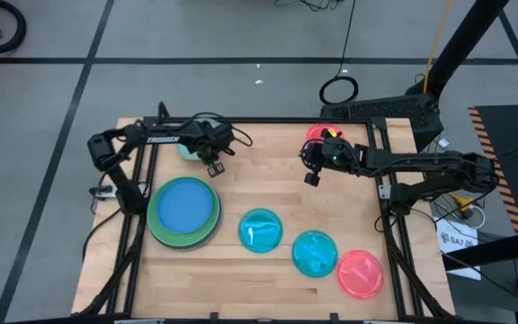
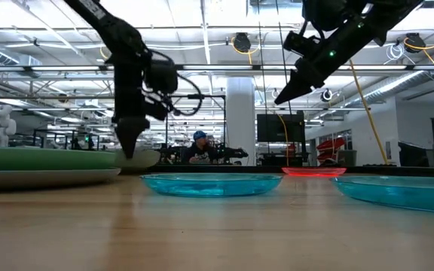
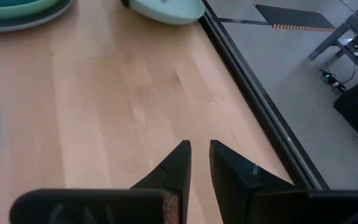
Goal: Stack plastic plates
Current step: Stack the light green plate on top of the blue plate
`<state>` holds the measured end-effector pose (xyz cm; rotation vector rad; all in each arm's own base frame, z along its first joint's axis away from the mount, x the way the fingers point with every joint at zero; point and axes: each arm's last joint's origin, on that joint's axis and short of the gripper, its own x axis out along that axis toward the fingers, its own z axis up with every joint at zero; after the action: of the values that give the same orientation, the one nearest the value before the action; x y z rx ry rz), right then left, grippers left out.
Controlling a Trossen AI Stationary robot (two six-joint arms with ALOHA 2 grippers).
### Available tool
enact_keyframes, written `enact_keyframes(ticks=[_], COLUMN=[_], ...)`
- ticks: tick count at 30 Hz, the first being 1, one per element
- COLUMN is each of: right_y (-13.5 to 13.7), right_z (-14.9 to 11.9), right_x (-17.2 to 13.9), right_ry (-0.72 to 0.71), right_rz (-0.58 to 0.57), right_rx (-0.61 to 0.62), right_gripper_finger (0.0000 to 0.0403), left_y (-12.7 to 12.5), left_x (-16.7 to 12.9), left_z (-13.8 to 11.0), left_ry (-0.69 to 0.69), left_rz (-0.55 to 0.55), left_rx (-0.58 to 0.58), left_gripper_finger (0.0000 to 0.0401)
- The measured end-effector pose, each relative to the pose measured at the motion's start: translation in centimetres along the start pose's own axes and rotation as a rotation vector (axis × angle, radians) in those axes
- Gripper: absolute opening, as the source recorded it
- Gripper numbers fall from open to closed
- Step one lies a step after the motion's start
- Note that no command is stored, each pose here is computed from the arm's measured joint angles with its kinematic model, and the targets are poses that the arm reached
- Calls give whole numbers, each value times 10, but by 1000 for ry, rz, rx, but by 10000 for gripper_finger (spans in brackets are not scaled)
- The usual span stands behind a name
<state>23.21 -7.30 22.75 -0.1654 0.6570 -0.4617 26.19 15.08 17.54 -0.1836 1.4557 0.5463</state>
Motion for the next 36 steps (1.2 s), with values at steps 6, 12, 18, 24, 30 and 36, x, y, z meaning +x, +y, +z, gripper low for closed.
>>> enact_keyframes(ticks=[6, 12, 18, 24, 30, 36], right_y=[-10, -19, -24, -28, -31, -32], right_z=[-1, 6, 14, 24, 32, 37], right_x=[2, 3, 3, 0, -3, -5], right_ry=[3, -77, -154, -255, -341, -396], right_rz=[-34, -78, -114, -157, -197, -222], right_rx=[-15, -31, -72, -115, -143, -155], right_gripper_finger=[54, 54, 54, 54, 54, 54], left_y=[-21, -47, -78, -123, -150, -164], left_x=[-45, -88, -121, -135, -141, -146], left_z=[-14, -39, -73, -105, -135, -152], left_ry=[-95, -176, -175, -94, -29, -70], left_rz=[-14, -51, -198, -364, -301, -243], left_rx=[72, 127, 229, 374, 337, 279], left_gripper_finger=[34, 34, 35, 35, 35, 35])
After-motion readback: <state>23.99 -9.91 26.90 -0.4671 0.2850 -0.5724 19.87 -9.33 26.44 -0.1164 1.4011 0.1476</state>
